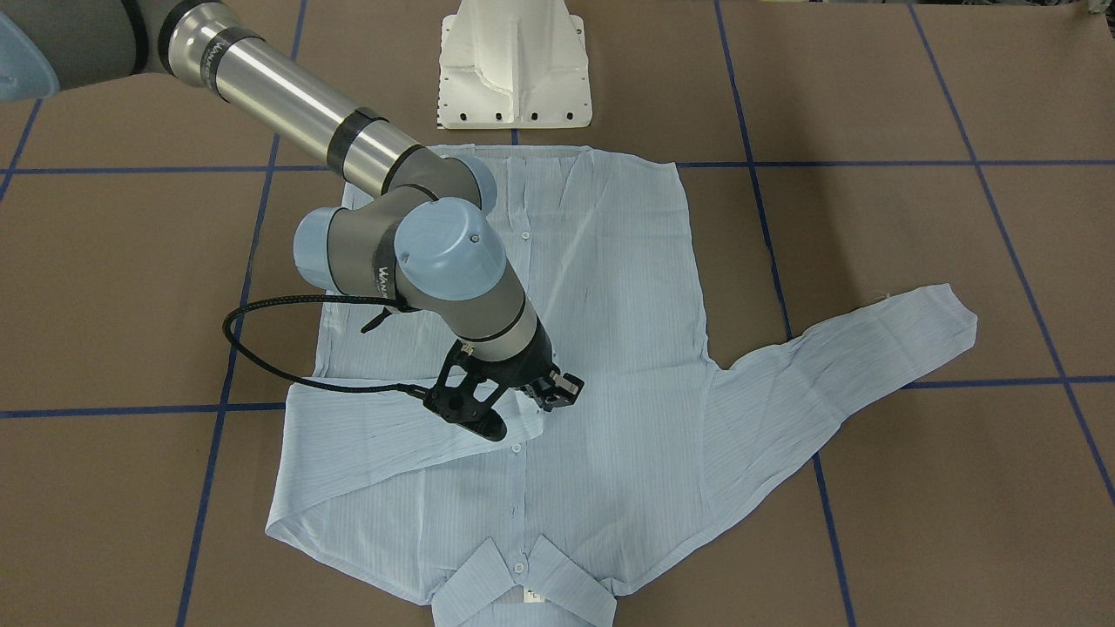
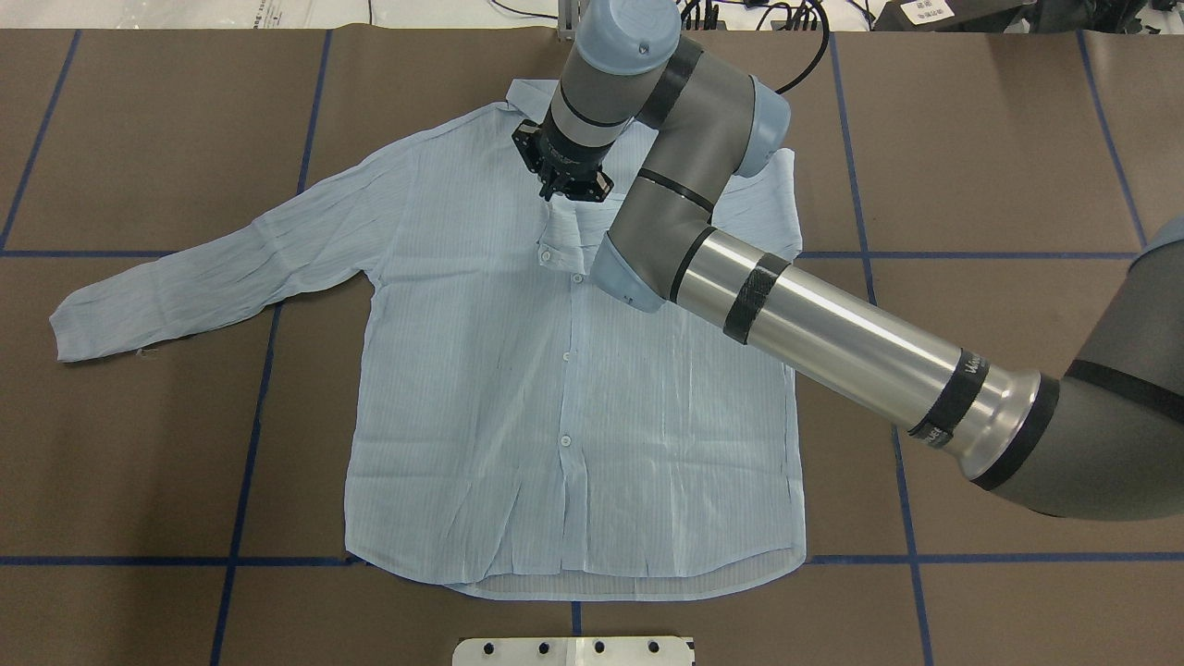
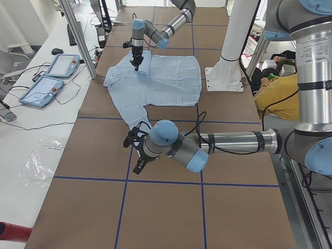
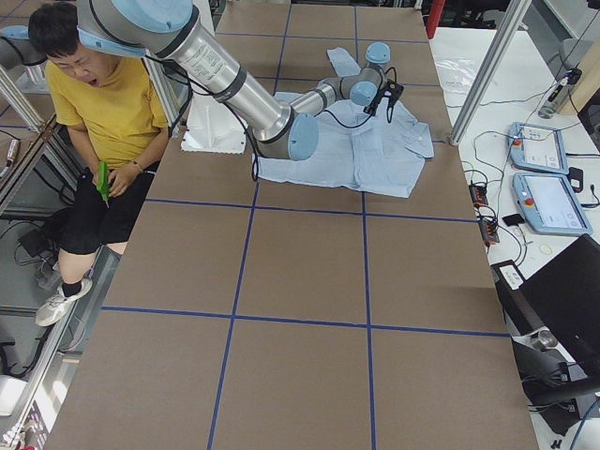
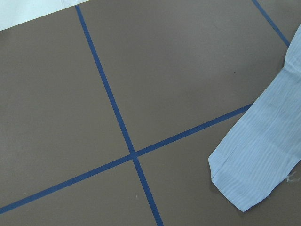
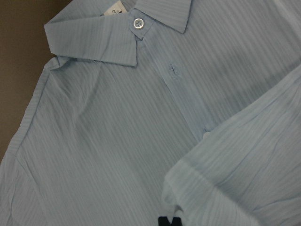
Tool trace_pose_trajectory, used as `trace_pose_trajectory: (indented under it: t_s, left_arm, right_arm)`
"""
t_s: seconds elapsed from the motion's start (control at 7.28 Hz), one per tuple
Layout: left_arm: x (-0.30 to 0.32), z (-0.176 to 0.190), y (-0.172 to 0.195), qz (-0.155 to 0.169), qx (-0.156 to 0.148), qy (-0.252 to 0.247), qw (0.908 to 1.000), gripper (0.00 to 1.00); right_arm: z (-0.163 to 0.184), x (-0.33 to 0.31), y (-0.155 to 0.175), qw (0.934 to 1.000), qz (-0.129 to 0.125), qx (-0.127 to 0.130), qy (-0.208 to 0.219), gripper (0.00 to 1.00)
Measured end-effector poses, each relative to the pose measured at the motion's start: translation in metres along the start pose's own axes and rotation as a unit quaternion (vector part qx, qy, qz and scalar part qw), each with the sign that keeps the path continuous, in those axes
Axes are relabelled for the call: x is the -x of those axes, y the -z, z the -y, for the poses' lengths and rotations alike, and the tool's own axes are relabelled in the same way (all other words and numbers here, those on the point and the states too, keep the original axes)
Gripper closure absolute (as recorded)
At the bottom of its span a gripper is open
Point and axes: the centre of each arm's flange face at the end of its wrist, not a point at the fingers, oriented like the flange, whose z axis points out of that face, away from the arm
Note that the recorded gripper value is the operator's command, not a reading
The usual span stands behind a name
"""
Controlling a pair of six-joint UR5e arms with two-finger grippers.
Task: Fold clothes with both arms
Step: 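Carry the grasped sleeve with the right gripper across the shirt toward the collar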
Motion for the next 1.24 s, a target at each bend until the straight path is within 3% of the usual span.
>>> trace_pose_trajectory:
  t_s: [0.55, 0.69, 0.82, 0.96, 1.24]
  left_arm:
    - [-0.001, 0.002, -0.001, -0.001, 0.0, 0.012, 0.9999, 0.01]
    - [-0.002, 0.002, -0.002, -0.002, 0.001, 0.014, 0.9999, 0.01]
    - [-0.005, 0.004, -0.006, -0.005, 0.005, 0.022, 0.9997, 0.01]
    - [-0.016, 0.01, -0.017, -0.012, 0.013, 0.031, 0.9994, 0.01]
    - [-0.05, 0.023, -0.055, -0.034, 0.045, 0.057, 0.9968, 0.01]
  right_arm:
    - [-0.022, 0.018, -0.014, 0.9993, -0.002, -0.015, -0.033, 0.79]
    - [-0.03, 0.022, -0.019, 0.9989, 0.002, -0.022, -0.04, 0.67]
    - [-0.038, 0.025, -0.023, 0.9984, 0.009, -0.028, -0.048, 0.31]
    - [-0.045, 0.028, -0.026, 0.9979, 0.015, -0.032, -0.054, 0.1]
    - [-0.051, 0.03, -0.02, 0.9975, 0.028, -0.031, -0.057, 0.11]
